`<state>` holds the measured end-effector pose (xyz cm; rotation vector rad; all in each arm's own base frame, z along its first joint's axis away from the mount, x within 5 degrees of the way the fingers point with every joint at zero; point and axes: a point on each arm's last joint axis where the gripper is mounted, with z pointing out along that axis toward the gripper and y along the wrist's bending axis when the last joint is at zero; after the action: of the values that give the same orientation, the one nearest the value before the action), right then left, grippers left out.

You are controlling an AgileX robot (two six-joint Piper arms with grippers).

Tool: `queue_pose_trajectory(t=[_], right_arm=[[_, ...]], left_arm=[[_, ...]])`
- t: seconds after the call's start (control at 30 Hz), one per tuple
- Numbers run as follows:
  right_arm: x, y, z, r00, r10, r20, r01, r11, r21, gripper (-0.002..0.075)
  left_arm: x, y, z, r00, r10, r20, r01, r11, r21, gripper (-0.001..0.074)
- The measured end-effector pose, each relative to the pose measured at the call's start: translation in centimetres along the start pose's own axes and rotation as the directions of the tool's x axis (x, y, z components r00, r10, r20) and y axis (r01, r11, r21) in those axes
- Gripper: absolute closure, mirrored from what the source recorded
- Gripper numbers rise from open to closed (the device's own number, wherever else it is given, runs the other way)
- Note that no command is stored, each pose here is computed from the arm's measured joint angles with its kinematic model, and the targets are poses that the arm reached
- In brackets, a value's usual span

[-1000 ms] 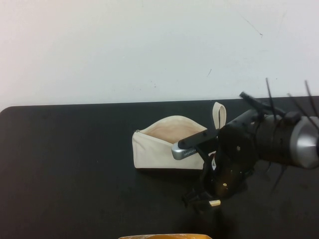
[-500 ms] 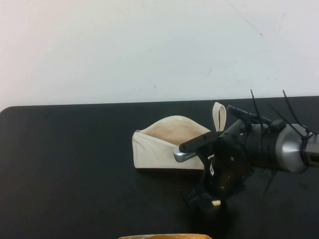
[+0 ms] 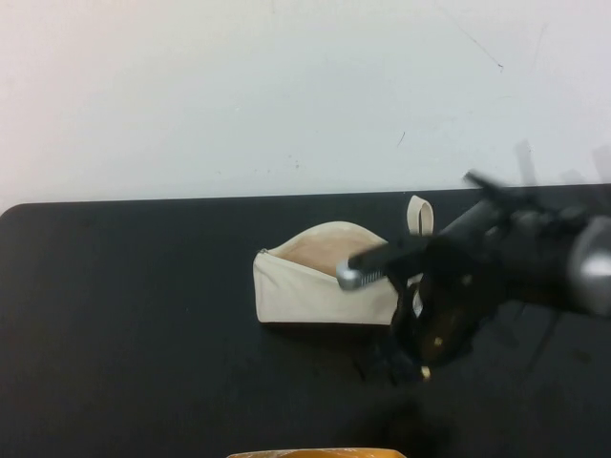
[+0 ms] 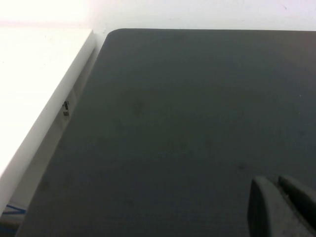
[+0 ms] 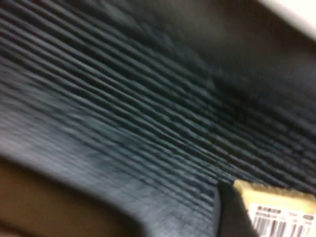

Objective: Put eraser into pencil case
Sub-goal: Pick up the eraser from the table, then place the eraser on the pencil case

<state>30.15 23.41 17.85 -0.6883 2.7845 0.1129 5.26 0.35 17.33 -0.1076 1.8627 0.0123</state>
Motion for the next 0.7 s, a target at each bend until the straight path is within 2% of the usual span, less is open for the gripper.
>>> queue_pose_trajectory(t=[0.17,0.33,0.5,0.6,0.7], right_arm=[[-0.7,0.5,-7.0,0.977,-0.021,0.212,0.044,0.994,-0.101,0.0414],[-2.3,0.7,-11.5,0.858,0.004,0.514,0.082,0.986,-0.143,0.0414],[-4.4,0.4,-10.9,0.738,0.039,0.673,0.079,0.986,-0.143,0.0414],[-5.4,0.0,-8.7,0.714,0.051,0.698,0.063,0.989,-0.137,0.0414],[-5.8,-0.7,-6.4,0.728,0.06,0.683,0.04,0.991,-0.13,0.0414]], left_arm=[[0.0,0.0,0.0,1.0,-0.002,0.0,0.002,1.0,0.001,0.0738],[0.0,0.0,0.0,1.0,-0.002,0.0,0.002,1.0,0.001,0.0738],[0.0,0.0,0.0,1.0,-0.002,0.0,0.002,1.0,0.001,0.0738],[0.0,0.0,0.0,1.0,-0.002,0.0,0.002,1.0,0.001,0.0738],[0.0,0.0,0.0,1.0,-0.002,0.0,0.002,1.0,0.001,0.0738]])
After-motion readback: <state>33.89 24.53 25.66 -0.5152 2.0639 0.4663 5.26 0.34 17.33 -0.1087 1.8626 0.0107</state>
